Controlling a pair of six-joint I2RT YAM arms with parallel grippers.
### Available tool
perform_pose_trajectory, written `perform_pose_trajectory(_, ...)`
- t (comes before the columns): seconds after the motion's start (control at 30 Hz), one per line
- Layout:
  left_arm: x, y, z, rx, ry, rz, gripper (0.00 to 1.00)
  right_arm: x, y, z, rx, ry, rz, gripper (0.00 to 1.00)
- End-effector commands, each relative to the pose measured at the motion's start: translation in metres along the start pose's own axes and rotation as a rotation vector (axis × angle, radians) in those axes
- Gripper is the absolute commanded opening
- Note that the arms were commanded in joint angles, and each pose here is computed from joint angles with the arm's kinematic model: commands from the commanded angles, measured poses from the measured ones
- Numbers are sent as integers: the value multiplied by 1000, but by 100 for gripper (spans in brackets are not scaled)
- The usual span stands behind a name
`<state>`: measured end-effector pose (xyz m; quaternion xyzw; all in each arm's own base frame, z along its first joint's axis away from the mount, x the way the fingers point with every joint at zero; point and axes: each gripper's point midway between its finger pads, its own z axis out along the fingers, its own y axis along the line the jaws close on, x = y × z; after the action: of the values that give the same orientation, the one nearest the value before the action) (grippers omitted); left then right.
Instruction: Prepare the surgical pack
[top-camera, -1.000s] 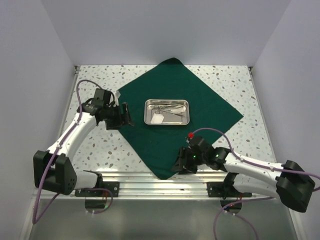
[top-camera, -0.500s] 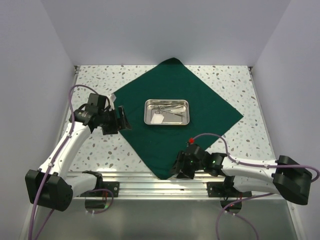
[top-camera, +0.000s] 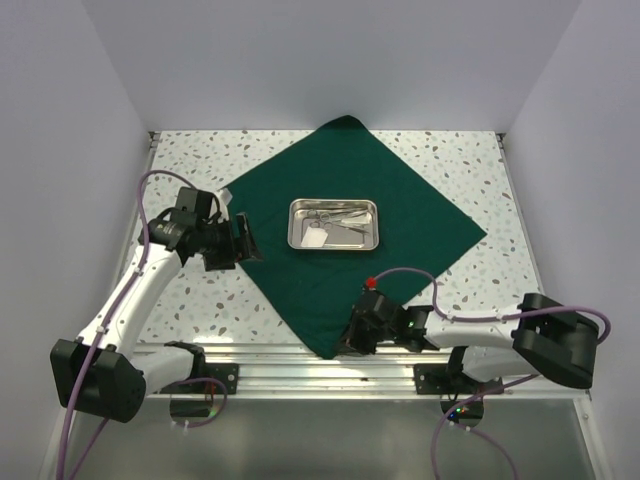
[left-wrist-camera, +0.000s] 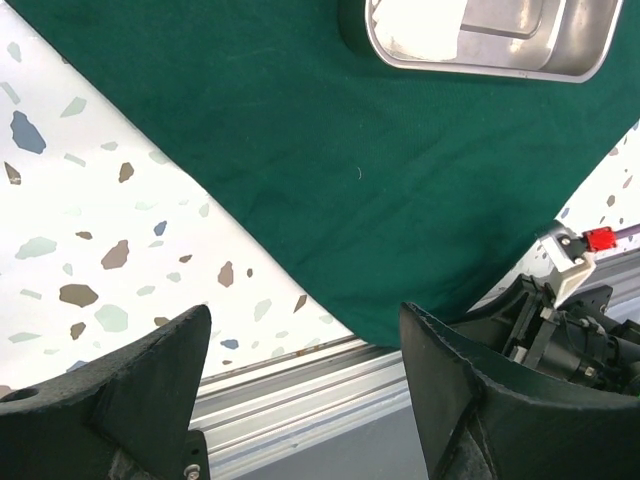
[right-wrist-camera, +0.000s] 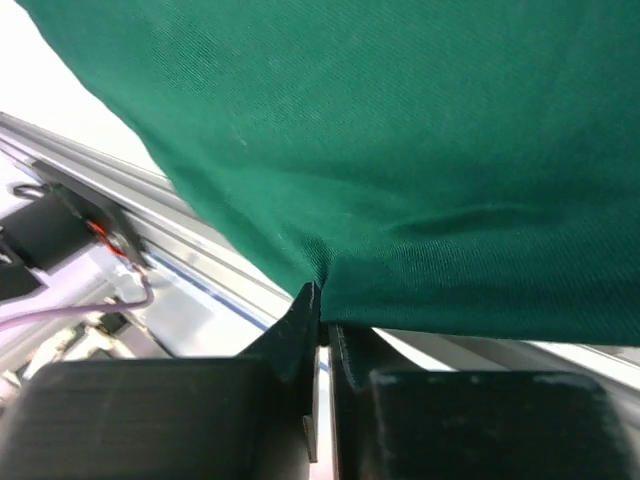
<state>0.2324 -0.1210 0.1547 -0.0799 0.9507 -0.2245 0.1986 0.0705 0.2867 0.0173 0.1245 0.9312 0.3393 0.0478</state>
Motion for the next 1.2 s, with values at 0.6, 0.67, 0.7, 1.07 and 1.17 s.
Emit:
perform_pose_trajectory(0.6, -70, -8, 23, -49, -69, 70, 80, -231, 145, -98, -43, -218, -156, 0)
perform_pose_trajectory(0.67, -81, -9, 36, -52, -44, 73, 80, -256, 142, -84, -21, -198, -140, 0)
perform_pose_trajectory(0.7, -91, -12, 37, -49, -53, 90, 80, -273, 154, -90, -45, -223, -139, 0)
perform_pose_trajectory(1.07, -146, -11, 81, -64, -17, 102, 79, -367, 157, -52, -71, -190, -78, 0)
perform_pose_trajectory(1.17, -155, -7, 88, -64, -8, 96, 79, -383, 157, -44, -85, -188, -67, 0)
